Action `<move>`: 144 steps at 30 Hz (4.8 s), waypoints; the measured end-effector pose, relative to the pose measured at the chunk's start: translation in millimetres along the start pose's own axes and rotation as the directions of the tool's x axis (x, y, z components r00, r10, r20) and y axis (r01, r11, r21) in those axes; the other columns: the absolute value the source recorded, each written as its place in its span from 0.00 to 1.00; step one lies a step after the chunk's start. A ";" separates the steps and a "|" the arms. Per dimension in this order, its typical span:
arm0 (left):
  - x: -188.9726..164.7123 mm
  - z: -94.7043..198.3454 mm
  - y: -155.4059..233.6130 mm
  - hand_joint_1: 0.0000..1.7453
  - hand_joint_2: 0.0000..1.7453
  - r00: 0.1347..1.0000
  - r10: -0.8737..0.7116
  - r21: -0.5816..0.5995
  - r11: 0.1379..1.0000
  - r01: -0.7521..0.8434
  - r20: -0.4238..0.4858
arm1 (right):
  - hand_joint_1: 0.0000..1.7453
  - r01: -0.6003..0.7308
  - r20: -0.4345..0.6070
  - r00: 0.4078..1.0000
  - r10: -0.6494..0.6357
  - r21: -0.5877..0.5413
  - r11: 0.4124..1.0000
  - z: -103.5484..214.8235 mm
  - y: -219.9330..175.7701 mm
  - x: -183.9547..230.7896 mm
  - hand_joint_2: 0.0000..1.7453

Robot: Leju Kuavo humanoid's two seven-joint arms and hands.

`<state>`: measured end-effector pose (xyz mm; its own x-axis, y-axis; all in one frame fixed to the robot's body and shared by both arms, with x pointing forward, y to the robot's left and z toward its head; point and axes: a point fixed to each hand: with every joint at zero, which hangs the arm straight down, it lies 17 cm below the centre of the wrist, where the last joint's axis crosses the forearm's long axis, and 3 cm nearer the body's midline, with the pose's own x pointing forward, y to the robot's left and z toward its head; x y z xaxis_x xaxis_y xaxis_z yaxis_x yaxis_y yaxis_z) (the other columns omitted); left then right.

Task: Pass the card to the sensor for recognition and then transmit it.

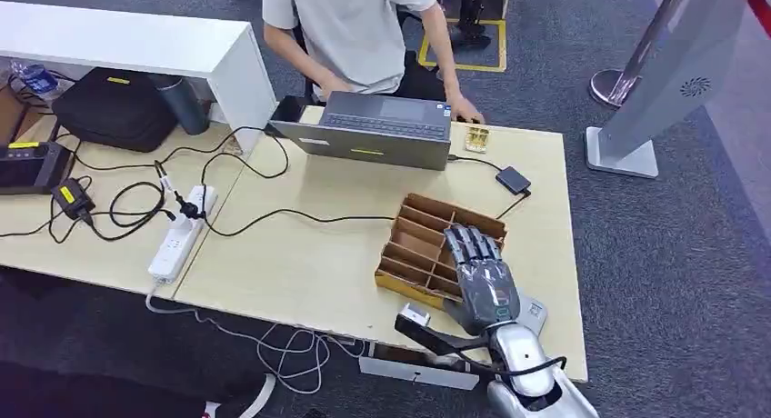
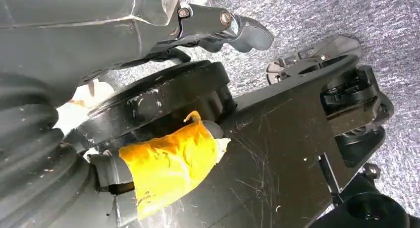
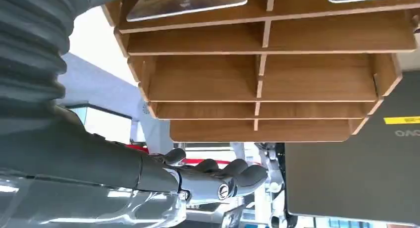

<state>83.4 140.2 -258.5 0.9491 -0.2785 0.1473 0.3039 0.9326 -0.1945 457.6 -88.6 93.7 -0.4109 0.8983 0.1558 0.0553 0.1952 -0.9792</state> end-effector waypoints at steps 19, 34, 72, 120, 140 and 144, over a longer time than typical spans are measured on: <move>-0.1 0.0 0.2 0.00 1.00 1.000 0.002 0.000 1.000 -0.002 0.000 | 0.00 0.005 -0.014 1.000 -0.005 -0.005 1.000 0.2 -1.5 -5.1 1.00; -1.8 -0.1 -7.7 0.00 1.00 0.994 0.030 -0.016 0.999 -0.029 0.106 | 0.00 0.058 0.027 0.998 -0.057 -0.029 0.998 36.9 -2.0 13.1 1.00; -2.1 0.0 -8.2 0.00 1.00 0.994 0.028 -0.019 0.999 -0.026 0.105 | 0.00 0.122 0.002 0.993 -0.122 0.060 0.991 51.3 30.9 11.0 1.00; -2.3 0.1 -7.9 0.00 1.00 0.993 0.048 -0.021 0.999 -0.046 0.105 | 1.00 0.266 -0.002 0.964 -0.267 0.092 0.959 38.1 23.3 15.8 1.00; -2.3 0.0 -8.7 0.00 1.00 0.993 0.047 -0.021 0.999 -0.045 0.105 | 1.00 0.472 0.060 0.865 -0.498 0.242 0.848 -1.9 -16.4 27.4 1.00; -2.2 0.0 -9.0 0.00 1.00 0.994 0.044 -0.022 0.999 -0.042 0.104 | 1.00 0.525 0.089 0.823 -0.560 0.257 0.812 -27.4 -46.4 29.0 1.00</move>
<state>78.5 132.4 -257.0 0.9477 -0.2118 0.2386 0.2654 0.9383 -0.2215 468.0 -60.8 147.2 -0.4505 0.5952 0.6654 -0.4042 0.5286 -0.7464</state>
